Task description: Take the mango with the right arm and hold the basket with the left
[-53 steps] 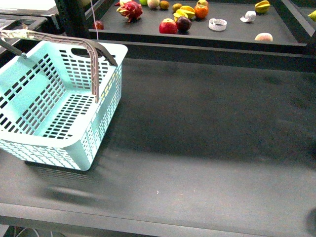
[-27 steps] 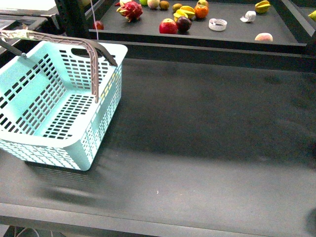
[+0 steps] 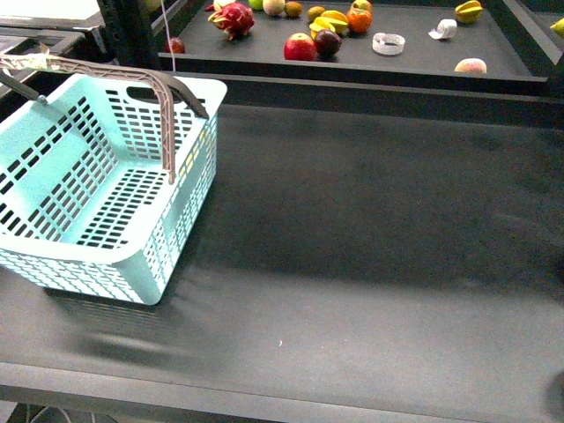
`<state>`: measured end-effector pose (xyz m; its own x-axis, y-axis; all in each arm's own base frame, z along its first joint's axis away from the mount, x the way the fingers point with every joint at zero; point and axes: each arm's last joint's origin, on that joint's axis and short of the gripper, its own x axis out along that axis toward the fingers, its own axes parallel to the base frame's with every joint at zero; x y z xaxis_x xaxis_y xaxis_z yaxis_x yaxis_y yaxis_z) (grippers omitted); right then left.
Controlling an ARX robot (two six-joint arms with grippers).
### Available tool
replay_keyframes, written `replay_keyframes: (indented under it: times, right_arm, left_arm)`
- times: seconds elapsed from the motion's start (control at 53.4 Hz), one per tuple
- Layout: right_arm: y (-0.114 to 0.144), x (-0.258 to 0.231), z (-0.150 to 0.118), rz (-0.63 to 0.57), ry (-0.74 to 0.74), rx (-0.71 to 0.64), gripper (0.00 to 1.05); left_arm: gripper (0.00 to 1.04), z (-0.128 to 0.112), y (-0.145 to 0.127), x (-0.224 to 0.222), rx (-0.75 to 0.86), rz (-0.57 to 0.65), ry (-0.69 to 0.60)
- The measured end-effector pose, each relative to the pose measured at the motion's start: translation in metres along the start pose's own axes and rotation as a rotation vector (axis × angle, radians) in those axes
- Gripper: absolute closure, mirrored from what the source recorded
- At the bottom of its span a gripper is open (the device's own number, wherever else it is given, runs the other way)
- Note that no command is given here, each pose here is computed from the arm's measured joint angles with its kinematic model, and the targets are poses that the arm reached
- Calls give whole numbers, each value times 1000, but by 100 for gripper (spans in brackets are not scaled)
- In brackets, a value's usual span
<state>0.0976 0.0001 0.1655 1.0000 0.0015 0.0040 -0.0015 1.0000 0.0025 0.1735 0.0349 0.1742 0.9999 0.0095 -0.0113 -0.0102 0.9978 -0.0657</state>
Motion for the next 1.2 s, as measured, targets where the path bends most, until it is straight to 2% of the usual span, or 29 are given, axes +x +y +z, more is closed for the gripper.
replay_keyframes:
  times: [0.131, 0.225, 0.449, 0.524, 1.198]
  right_arm:
    - [0, 0, 0, 1, 0, 0, 8]
    - [0, 0, 0, 1, 0, 0, 8]
    - [0, 0, 0, 2, 0, 0, 8]
    - [0, 0, 0, 2, 0, 0, 8]
    - [0, 0, 0, 1, 0, 0, 8]
  left_arm:
    - [103, -8, -9, -11, 37, -4, -11]
    - [103, -14, -13, -18, 43, 2, 8]
    - [103, -9, -28, -34, 55, 22, -14]
    - [103, -7, -34, -38, 58, -13, -24]
    - [103, -3, -34, -60, 58, -9, -35]
